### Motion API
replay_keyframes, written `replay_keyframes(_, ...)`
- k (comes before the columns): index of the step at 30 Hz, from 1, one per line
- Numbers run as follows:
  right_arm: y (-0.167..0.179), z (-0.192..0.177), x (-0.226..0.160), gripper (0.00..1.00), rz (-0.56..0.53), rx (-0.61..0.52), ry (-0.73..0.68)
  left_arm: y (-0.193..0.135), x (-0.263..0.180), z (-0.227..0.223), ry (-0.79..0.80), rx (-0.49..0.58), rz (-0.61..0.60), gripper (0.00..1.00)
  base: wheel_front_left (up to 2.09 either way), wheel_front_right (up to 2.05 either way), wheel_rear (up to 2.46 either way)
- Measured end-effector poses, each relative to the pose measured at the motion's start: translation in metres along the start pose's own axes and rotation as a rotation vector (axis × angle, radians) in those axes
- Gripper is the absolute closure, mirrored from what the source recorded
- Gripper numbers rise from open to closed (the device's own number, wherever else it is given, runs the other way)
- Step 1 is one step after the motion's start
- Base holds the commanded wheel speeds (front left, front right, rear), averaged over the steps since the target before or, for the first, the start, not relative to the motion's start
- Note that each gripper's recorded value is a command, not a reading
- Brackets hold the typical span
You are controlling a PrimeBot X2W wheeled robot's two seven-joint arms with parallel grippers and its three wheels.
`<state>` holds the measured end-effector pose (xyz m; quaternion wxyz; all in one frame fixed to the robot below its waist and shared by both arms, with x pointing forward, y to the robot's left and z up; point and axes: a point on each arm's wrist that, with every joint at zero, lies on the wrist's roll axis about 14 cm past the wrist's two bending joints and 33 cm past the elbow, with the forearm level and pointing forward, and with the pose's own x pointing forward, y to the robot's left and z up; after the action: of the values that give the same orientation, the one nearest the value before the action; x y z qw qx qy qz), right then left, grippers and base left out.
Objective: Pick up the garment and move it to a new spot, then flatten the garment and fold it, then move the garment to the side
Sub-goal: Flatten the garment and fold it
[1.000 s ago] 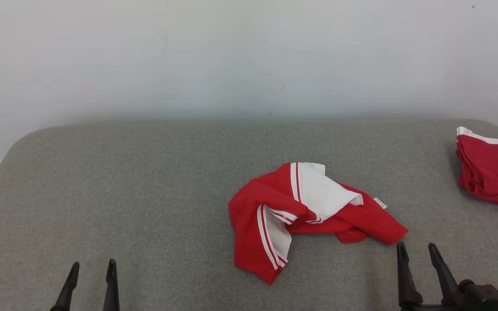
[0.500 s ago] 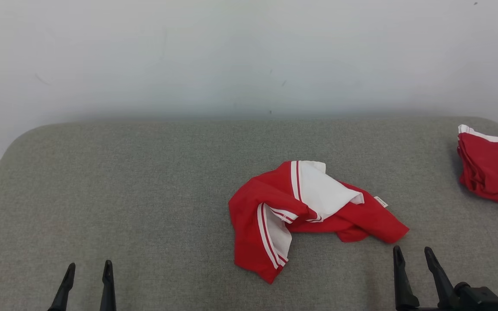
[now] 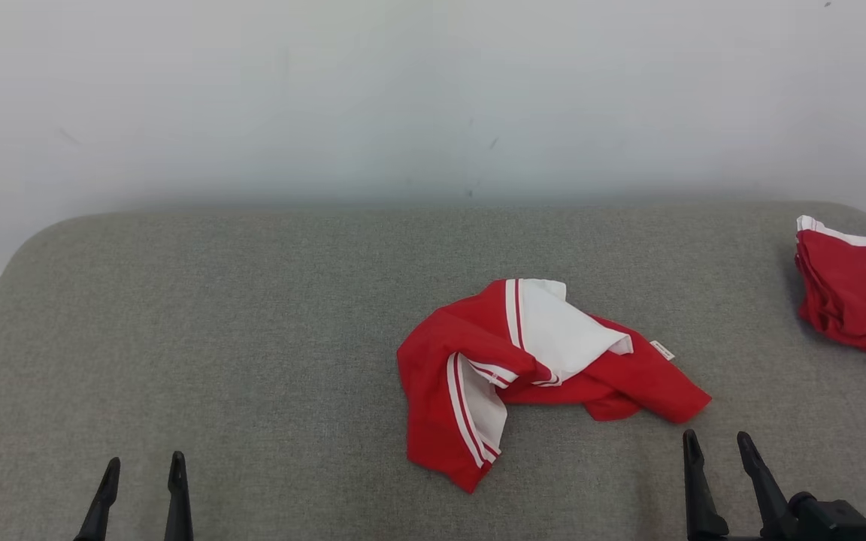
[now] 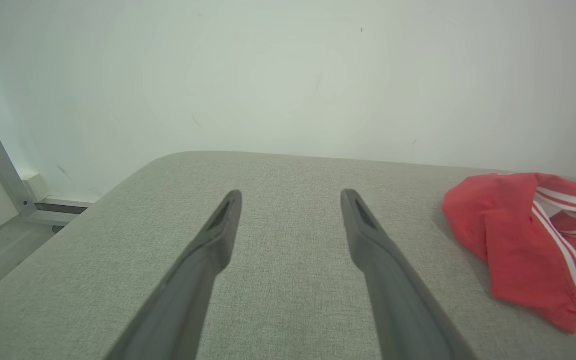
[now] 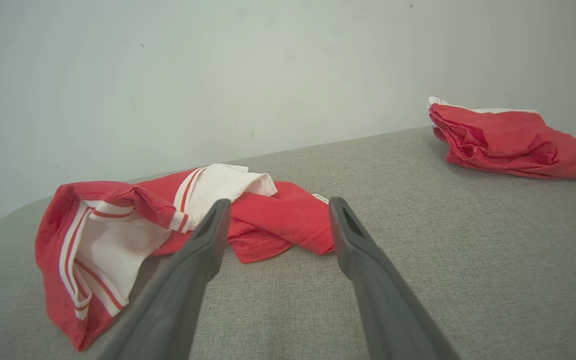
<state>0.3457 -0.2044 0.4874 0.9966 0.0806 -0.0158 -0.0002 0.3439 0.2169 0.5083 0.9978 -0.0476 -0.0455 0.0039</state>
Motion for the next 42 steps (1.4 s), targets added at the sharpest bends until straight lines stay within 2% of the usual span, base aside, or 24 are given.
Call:
replay_keyframes(11, -0.002, 0.000, -0.001, 0.00, -0.006, -0.001, 0.001, 0.000, 0.002, 0.001, -0.004, 0.011, 0.001, 0.00, 0.00, 0.00, 0.00)
replay_keyframes(16, -0.004, -0.001, -0.002, 0.00, -0.012, -0.002, 0.003, -0.026, 0.017, 0.014, -0.048, 0.000, -0.067, 0.00, 0.00, 0.00, 0.00)
replay_keyframes(23, -0.008, -0.002, -0.004, 0.00, -0.025, 0.000, 0.007, -0.082, 0.044, 0.027, -0.088, -0.017, -0.225, 0.00, 0.00, 0.00, 0.00)
replay_keyframes(28, -0.013, -0.005, -0.007, 0.00, -0.045, 0.004, 0.015, -0.125, 0.054, 0.013, -0.041, -0.044, -0.343, 0.00, 0.00, 0.00, 0.00)
replay_keyframes(37, -0.035, -0.005, -0.015, 0.00, -0.122, 0.005, 0.017, -0.191, 0.050, -0.038, 0.124, -0.048, -0.532, 0.00, 0.00, 0.00, 0.00)
replay_keyframes(42, -0.048, -0.006, -0.017, 0.00, -0.167, 0.006, 0.022, -0.213, 0.038, -0.074, 0.237, -0.031, -0.608, 0.00, 0.00, 0.00, 0.00)
